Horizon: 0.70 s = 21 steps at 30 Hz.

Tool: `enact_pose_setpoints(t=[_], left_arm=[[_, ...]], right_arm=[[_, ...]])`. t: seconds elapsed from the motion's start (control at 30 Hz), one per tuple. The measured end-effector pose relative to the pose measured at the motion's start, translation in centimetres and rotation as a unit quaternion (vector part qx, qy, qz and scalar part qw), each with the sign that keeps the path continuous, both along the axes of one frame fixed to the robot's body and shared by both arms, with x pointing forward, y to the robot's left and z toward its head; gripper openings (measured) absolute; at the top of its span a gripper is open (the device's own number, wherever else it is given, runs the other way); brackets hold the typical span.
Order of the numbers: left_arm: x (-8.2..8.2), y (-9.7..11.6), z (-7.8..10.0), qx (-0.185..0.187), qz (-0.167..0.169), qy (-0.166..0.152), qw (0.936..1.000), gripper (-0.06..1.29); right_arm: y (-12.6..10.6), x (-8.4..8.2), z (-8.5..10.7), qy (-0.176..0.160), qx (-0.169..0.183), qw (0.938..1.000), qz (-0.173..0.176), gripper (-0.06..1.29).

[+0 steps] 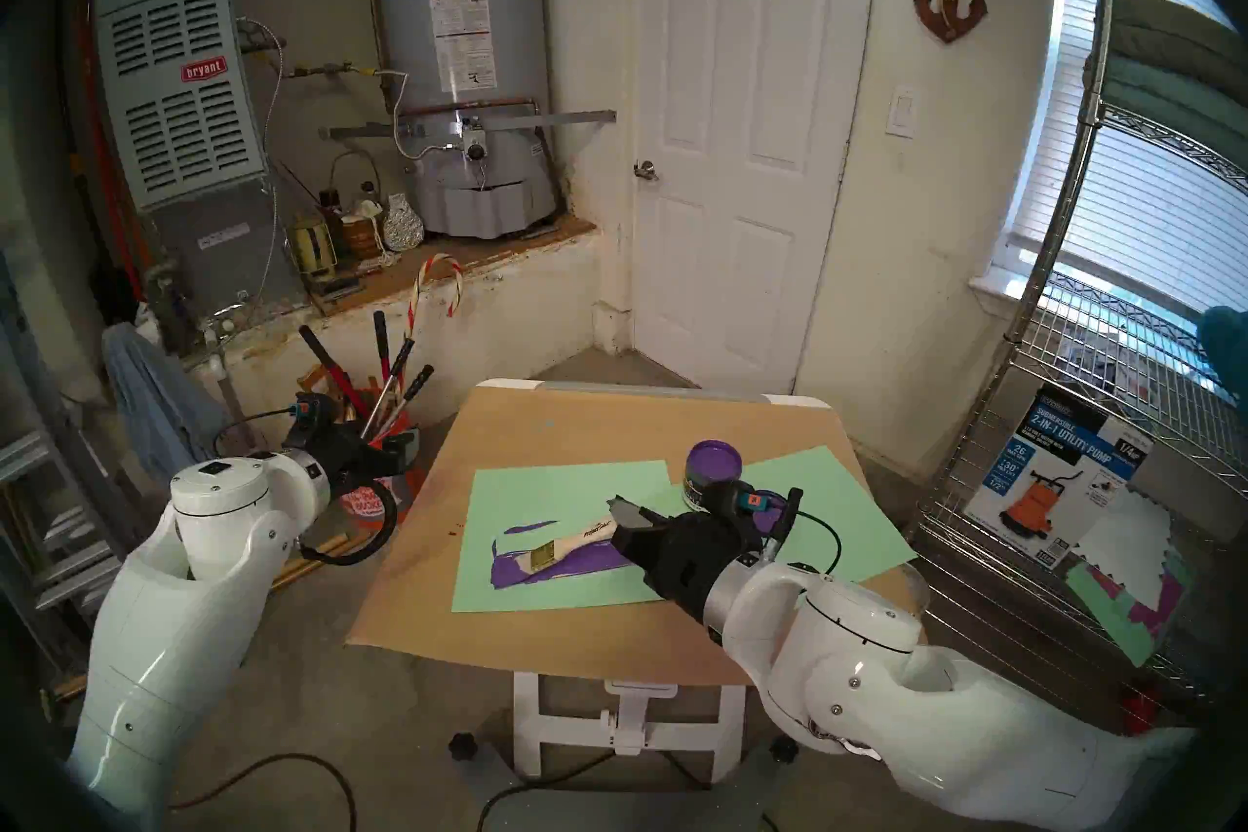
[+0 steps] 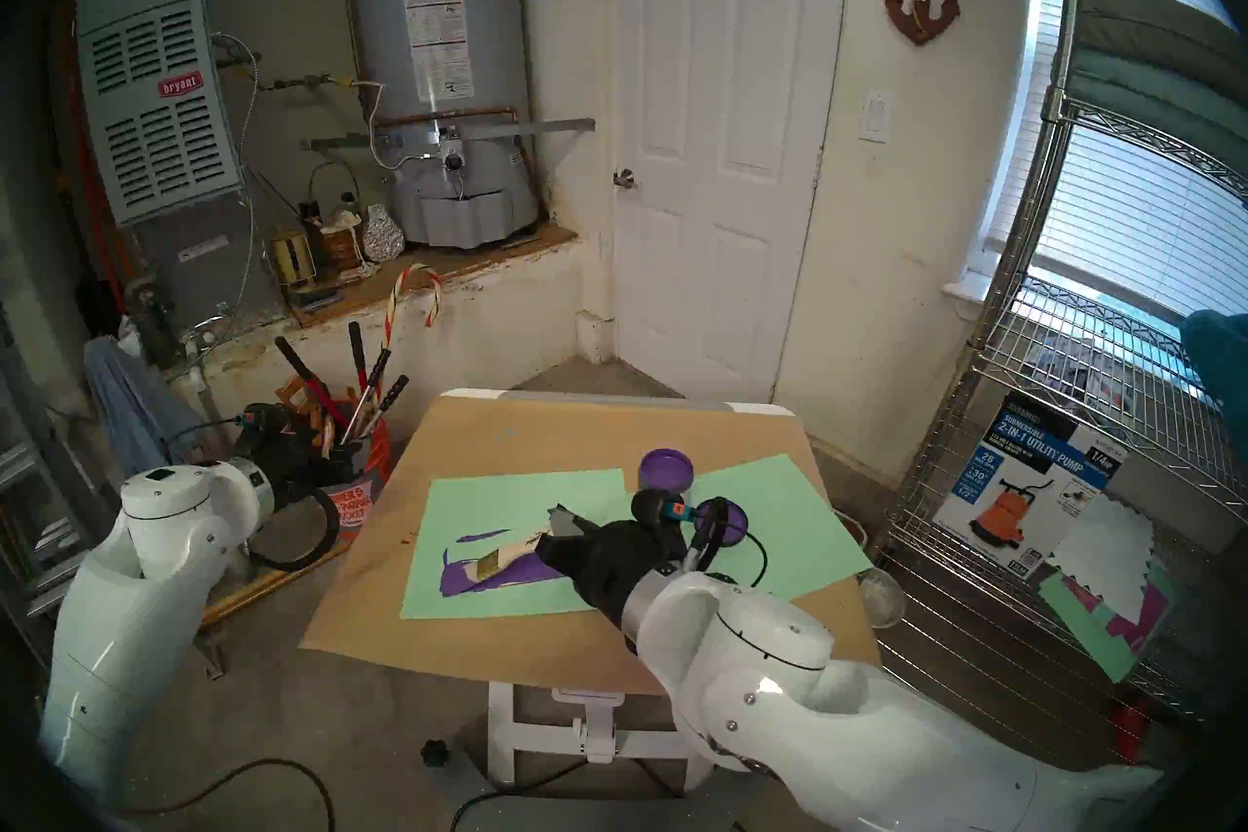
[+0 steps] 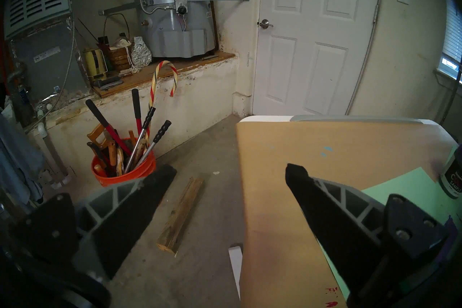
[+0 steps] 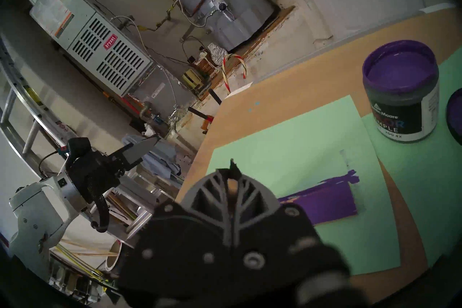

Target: Pick up brush, dip the brush into paint, and paint the wood

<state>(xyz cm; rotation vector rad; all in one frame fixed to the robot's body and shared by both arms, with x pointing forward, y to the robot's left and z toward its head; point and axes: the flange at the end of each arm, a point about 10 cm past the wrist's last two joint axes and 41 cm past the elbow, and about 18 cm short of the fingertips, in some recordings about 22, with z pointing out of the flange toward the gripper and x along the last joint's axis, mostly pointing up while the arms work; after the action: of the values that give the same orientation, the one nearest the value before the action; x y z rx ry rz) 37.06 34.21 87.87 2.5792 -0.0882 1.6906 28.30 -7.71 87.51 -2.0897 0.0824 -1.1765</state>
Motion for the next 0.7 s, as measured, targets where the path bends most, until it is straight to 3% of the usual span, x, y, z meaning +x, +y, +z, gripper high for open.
enact_pose_setpoints(t=[0.7], left_arm=[[0.0,0.0,0.0,0.0,0.0,0.0,1.0,1.26]], right_arm=[[-2.3,0.1,-0.6,-0.003,-0.022,0.9997,-0.012,-0.03]])
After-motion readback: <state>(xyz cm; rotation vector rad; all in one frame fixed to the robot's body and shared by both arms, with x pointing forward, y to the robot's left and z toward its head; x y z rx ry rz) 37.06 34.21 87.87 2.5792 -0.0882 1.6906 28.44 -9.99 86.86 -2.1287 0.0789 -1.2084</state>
